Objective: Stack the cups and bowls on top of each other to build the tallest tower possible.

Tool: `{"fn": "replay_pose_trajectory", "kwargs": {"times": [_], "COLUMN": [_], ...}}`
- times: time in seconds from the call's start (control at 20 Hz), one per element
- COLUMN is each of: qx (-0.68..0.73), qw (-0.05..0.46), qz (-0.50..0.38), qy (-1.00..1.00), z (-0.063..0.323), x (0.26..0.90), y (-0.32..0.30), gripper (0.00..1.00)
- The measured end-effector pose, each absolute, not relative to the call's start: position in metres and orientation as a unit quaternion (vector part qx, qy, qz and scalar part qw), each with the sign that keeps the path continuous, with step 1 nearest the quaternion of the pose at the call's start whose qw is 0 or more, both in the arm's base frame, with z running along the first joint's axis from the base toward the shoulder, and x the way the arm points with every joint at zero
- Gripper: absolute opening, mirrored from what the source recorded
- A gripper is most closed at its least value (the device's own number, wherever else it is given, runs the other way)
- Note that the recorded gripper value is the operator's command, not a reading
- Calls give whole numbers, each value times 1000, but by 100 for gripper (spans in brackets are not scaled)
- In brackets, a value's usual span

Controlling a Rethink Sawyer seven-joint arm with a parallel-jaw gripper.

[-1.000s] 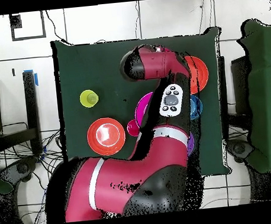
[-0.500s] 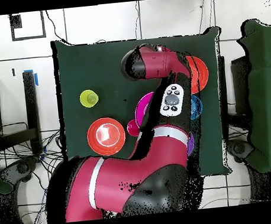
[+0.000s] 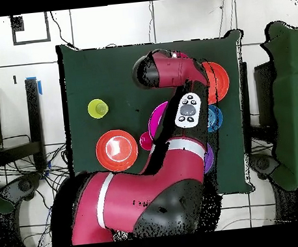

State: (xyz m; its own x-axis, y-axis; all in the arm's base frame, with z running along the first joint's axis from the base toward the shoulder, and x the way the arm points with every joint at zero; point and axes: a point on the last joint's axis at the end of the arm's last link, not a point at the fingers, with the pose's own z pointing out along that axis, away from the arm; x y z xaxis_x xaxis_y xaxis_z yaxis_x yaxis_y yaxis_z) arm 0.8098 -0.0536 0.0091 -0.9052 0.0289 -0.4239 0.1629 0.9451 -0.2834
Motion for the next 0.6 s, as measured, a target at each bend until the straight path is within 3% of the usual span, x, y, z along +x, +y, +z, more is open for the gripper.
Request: {"fn": "replay_pose_trajectory", "kwargs": {"times": [0.6], "qx": [54], "qw": [208], "qz": [-156], "qy": [964], "z": [0], "x": [807], "y": [-36], "gripper": [100]}}
